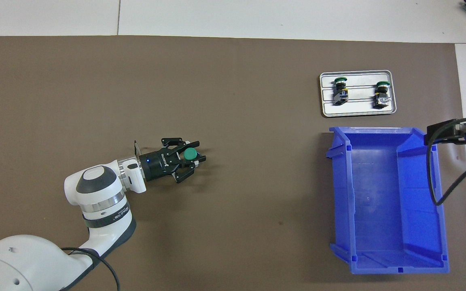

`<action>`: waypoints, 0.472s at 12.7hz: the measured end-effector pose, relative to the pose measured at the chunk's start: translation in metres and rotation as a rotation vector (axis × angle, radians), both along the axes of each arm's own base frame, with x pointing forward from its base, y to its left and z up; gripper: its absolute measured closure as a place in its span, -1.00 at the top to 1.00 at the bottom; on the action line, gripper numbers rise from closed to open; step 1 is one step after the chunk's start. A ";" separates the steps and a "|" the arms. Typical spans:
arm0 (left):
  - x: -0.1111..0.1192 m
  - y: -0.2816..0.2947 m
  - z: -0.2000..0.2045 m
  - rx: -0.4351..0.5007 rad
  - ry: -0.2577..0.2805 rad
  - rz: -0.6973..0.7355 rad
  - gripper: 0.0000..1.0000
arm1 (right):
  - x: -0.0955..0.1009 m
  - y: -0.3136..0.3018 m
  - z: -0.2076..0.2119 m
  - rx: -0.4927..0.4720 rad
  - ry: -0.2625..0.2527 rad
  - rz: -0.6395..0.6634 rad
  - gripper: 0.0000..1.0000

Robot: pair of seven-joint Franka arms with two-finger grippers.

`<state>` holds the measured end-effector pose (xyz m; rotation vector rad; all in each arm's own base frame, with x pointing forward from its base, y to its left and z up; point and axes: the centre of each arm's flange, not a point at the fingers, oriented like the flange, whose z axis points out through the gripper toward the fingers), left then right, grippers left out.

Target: Place and press button with both arms

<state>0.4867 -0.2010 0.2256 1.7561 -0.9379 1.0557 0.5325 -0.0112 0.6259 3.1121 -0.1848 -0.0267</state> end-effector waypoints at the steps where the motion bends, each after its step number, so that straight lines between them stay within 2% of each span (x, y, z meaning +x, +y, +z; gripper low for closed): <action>1: 0.000 0.001 0.000 0.000 0.000 0.001 0.15 | 0.000 0.000 0.000 0.000 0.000 0.000 1.00; 3: 0.001 0.003 0.000 0.001 -0.001 0.005 0.22 | 0.000 0.000 0.000 0.000 0.000 0.000 1.00; 6: 0.009 0.011 0.007 -0.010 -0.017 0.022 0.21 | 0.000 0.000 0.000 0.000 0.000 0.000 1.00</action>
